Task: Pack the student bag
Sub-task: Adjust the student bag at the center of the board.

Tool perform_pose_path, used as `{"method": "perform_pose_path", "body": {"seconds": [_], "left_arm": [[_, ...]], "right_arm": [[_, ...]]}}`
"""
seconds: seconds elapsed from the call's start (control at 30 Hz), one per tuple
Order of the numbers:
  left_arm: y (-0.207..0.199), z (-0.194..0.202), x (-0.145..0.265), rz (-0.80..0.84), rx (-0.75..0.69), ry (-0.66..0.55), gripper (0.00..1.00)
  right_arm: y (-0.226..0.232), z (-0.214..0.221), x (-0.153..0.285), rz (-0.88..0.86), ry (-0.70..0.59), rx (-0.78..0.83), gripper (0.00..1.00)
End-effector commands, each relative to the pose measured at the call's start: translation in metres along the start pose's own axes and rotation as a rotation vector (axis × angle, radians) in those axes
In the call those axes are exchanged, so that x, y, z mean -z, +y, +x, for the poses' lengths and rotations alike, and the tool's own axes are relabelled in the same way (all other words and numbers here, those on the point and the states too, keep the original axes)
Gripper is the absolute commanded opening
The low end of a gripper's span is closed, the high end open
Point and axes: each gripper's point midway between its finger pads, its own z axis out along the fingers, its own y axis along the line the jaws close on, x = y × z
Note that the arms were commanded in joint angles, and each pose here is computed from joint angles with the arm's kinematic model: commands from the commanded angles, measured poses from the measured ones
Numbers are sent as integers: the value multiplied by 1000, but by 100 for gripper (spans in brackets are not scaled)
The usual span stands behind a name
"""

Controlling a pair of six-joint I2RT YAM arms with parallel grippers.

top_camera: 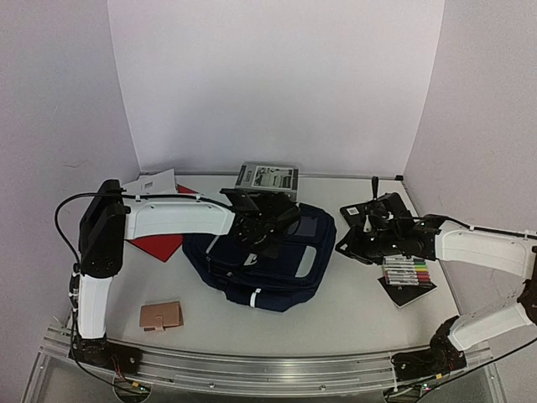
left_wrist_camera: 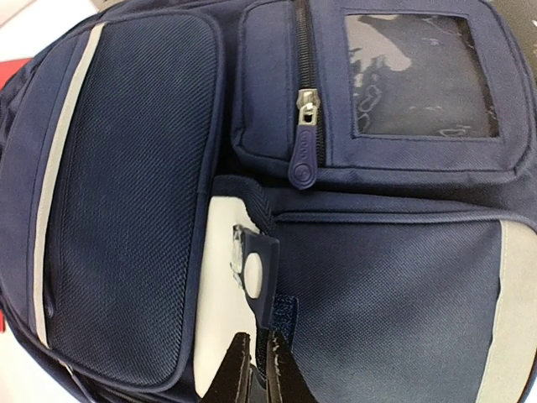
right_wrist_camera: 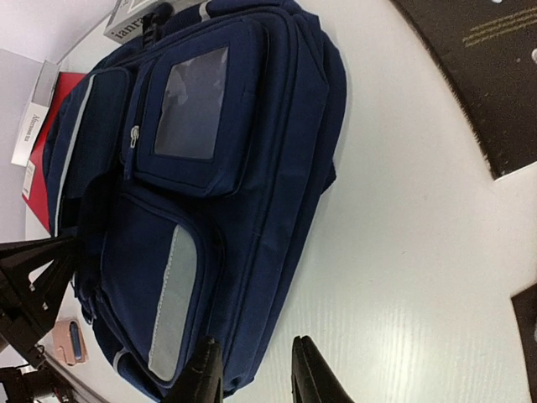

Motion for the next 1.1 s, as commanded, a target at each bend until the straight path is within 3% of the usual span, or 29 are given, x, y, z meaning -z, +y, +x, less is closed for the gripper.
{"method": "perform_pose_path", "body": {"seconds": [0.0,0.17,0.6,0.73,0.97,1.07], "left_arm": [[32,-21,18,-33,60,-52,5],[36,-26,22,5,70,-64,0],[46,-34,26,88,108,-76,0],[48,-34,24,108,111,-74,0],[73,-34,26,108,154,-75,0],[87,-34,29,123,189,-83,0]], "right_arm": [[21,5,-16,-56,26,-18,37],[38,16,-33,-123,55,-44,54],[50,46,-75,-133,119,-51,46],[48,44,-83,-123,99,-64,36],[30,34,-84,-46,17,-86,3],[18,28,-81,-4,-12,-89,0]]}}
